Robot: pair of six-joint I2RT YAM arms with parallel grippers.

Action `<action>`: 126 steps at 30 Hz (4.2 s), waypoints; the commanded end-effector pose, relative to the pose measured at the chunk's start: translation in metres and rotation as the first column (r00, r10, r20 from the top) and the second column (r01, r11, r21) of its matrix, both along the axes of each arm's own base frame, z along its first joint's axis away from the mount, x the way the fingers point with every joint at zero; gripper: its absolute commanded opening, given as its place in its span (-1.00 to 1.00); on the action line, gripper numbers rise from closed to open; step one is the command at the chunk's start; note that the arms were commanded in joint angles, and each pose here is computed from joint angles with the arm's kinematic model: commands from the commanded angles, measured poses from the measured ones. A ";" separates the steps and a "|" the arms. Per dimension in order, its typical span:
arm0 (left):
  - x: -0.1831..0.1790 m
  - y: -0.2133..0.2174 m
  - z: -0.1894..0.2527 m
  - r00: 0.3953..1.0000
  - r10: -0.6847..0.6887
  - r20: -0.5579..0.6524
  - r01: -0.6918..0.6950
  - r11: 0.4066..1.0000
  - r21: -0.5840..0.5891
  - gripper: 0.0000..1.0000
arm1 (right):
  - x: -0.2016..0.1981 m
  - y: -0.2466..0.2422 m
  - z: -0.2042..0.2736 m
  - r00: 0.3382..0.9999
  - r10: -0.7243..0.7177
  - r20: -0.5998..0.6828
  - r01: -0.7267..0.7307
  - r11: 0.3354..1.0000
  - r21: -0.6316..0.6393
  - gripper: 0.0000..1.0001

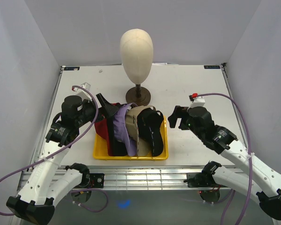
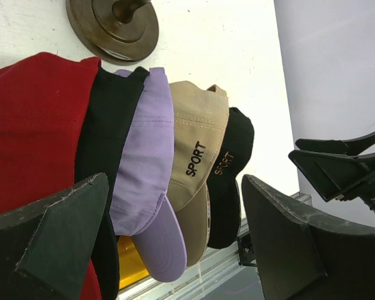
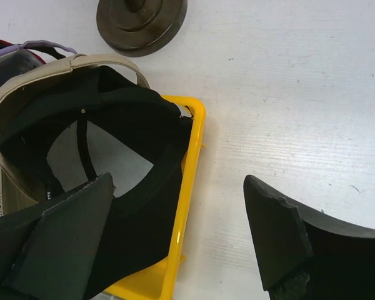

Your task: Stack the hats

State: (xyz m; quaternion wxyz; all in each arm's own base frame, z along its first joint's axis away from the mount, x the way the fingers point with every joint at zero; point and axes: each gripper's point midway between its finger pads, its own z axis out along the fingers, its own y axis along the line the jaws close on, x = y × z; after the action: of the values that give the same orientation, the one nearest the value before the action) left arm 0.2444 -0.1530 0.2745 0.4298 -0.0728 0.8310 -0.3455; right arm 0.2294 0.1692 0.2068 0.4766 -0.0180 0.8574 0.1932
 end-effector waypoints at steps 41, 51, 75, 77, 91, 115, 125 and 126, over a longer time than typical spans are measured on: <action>-0.011 -0.004 0.003 0.999 -0.033 -0.007 0.032 0.999 -0.027 0.96 | -0.071 0.116 -0.040 0.926 0.325 -0.193 -0.340 0.939 -0.048 0.14; -0.014 -0.005 0.001 0.999 -0.039 -0.015 0.038 0.999 -0.033 0.96 | -0.066 0.121 -0.048 0.926 0.305 -0.224 -0.331 0.940 -0.089 -0.48; -0.004 -0.021 0.046 0.996 -0.083 0.040 0.087 0.989 -0.121 0.95 | -0.087 0.097 0.098 0.928 0.361 -0.095 -0.349 0.929 0.121 -0.85; -0.003 -0.023 0.056 0.995 -0.085 0.058 0.092 0.986 -0.136 0.94 | -0.089 0.098 0.110 0.924 0.372 -0.082 -0.359 0.923 0.141 -0.84; 0.000 -0.011 0.125 0.986 0.040 0.160 -0.001 0.971 -0.237 0.90 | -0.066 0.128 0.330 0.886 0.278 0.372 -0.438 0.767 0.469 -0.85; -0.015 0.037 0.153 0.940 0.281 0.194 -0.228 0.939 -0.256 0.85 | 0.067 0.115 0.468 0.632 0.406 0.661 -0.591 -0.300 0.749 -0.84; -0.008 0.030 0.147 0.949 0.259 0.178 -0.208 0.942 -0.262 0.84 | 0.086 0.089 0.408 0.704 0.470 0.532 -0.446 -0.290 0.847 -0.84; -0.008 0.029 0.147 0.950 0.256 0.179 -0.205 0.943 -0.263 0.84 | 0.087 0.091 0.400 0.711 0.482 0.511 -0.429 -0.278 0.859 -0.84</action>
State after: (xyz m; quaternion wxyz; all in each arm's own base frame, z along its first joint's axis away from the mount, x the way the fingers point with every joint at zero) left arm 0.2364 -0.1207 0.4182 0.5405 -0.1899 0.7223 -0.3875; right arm 0.3874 0.2802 0.5660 0.2629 0.0660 0.4341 0.8591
